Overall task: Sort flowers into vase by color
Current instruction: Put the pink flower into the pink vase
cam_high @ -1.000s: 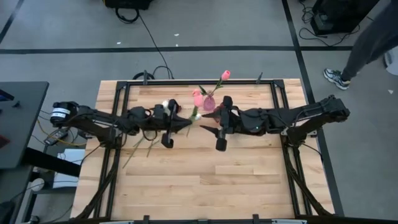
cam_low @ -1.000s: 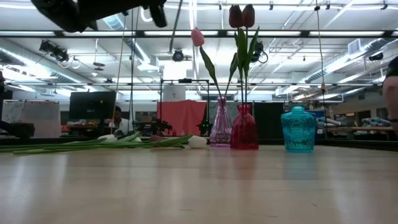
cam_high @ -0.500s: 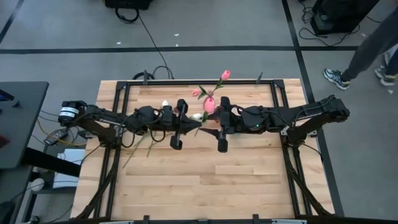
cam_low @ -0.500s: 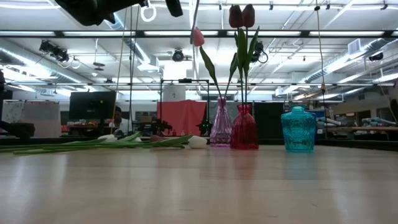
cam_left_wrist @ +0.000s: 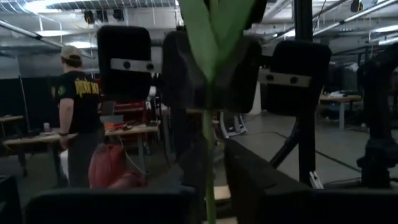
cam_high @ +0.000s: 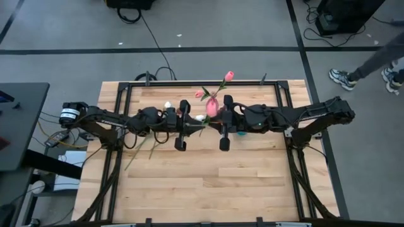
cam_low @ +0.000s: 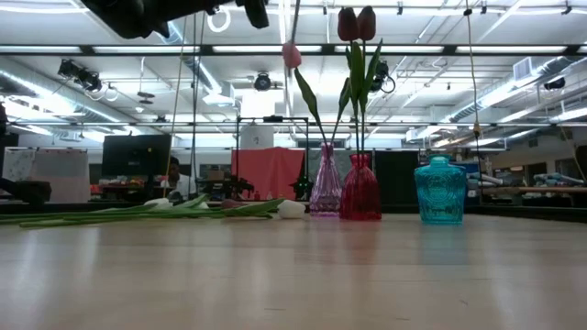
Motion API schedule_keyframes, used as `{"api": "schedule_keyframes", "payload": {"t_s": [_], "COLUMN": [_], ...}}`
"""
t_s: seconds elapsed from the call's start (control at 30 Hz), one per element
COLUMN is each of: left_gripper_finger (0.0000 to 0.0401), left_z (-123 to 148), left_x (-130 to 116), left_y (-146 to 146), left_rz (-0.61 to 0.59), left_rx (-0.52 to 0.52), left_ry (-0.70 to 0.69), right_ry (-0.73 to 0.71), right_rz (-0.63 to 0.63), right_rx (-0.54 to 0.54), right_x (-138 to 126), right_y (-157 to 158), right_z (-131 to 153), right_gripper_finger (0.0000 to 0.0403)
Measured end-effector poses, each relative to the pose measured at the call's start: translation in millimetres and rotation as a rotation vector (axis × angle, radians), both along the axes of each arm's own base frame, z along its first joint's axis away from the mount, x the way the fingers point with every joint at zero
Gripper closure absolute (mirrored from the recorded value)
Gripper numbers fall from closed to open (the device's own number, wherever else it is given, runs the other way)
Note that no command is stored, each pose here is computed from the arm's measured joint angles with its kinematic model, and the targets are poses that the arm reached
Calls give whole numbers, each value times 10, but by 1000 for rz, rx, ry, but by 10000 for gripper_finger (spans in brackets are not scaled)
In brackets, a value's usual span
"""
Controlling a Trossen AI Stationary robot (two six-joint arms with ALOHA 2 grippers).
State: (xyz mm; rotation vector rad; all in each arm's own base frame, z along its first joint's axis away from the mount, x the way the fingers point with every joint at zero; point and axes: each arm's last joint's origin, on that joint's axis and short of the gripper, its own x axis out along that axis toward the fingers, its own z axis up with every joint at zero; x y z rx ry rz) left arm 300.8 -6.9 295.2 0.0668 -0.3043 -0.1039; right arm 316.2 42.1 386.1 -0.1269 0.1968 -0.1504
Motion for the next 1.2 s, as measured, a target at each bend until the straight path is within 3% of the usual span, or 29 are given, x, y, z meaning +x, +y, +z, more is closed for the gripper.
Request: {"api": "schedule_keyframes", "payload": {"t_s": [0.13, 0.23, 0.5, 0.73, 1.2], "left_gripper_finger": [286, 266, 261, 261, 261], "left_z": [-52, -253, -721, -968, -1011], "left_x": [-53, -170, -601, -759, -787], "left_y": [2, -8, 2, 14, 16], "left_rz": [3, -1, 74, 84, 87], "left_rx": [-1, 4, -71, -155, -159], "left_ry": [88, 161, 153, 204, 215], "right_ry": [27, 59, 75, 107, 133], "right_rz": [-55, -101, -215, -321, -354], "right_rx": [-14, -21, -63, -70, -10], "right_x": [-1, -19, -35, -87, -52], "right_y": [-68, -176, -497, -849, -1455], "right_z": [-26, -6, 85, 123, -18], "right_gripper_finger": [372, 387, 379, 380, 380]}}
